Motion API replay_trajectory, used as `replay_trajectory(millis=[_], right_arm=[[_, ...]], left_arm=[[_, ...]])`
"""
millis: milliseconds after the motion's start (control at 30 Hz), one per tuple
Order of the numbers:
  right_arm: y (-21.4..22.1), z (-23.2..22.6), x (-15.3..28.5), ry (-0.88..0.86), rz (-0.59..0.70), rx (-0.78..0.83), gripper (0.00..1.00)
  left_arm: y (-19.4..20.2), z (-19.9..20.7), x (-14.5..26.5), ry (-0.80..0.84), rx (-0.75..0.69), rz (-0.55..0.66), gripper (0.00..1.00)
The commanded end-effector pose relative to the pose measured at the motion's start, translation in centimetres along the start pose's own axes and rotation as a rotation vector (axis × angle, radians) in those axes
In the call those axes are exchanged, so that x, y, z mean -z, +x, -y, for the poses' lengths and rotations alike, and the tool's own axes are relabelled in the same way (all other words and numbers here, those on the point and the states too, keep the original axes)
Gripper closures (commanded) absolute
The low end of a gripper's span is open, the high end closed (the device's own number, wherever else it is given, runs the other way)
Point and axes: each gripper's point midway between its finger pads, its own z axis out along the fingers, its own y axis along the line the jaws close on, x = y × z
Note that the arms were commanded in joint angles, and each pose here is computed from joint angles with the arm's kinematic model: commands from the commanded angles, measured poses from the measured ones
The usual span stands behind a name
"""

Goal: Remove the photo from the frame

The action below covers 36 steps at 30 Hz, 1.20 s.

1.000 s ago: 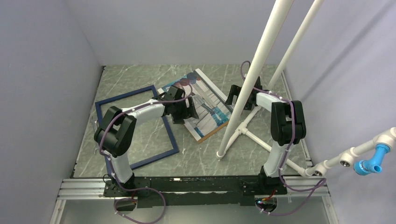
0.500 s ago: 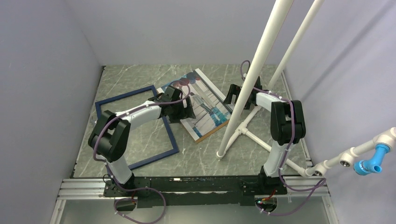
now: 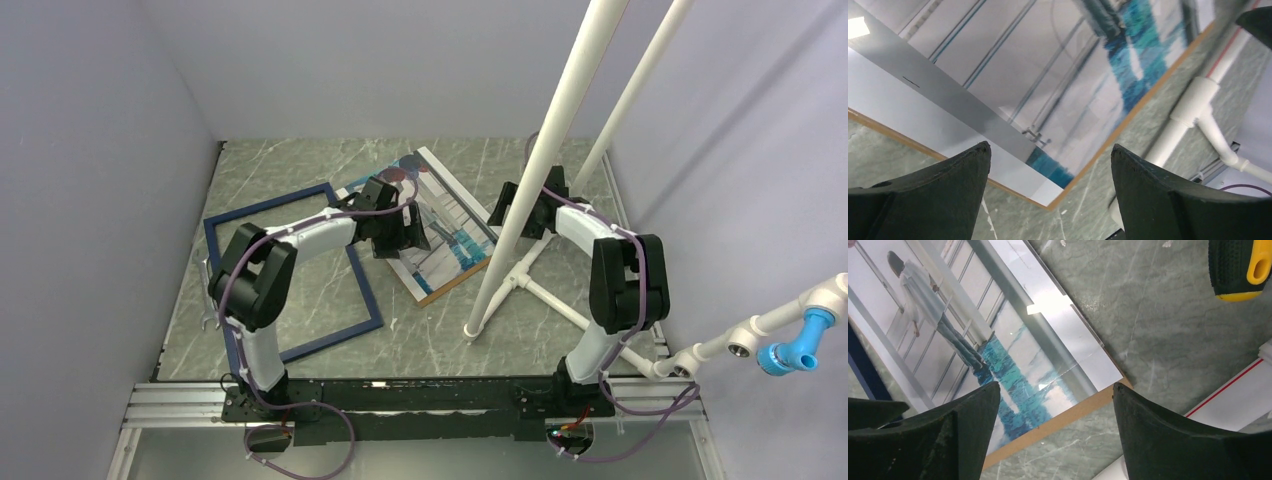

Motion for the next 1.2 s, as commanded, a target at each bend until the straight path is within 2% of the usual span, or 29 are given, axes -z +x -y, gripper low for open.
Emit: replay_trajectory(millis=[0,167,467,1167], right_arm=[[0.2,0.1,0.0,0.006,0.002,-0.029,0.2],[0.5,0.7,-0.7,0.028,-0.006,-0.032,0.26],[0.3,2.1,-2.2,0.08,0.002,-0.002,0.26],[0.5,-0.8,-1.4,-0.077,-0.015,-0.04,0.27]], left_arm=[[-0.4,0.3,-1.2,0.028,-0.013,-0.013,0.09],[0.2,-1.0,-1.6,-0.001,0.007,-0.016,0.09],[1.2,-2.2,-2.3,-0.021,0.035,-0.03,0.09],[2.4,-3.5,-2.9,-0.043,0.056,-0.051,0.09]])
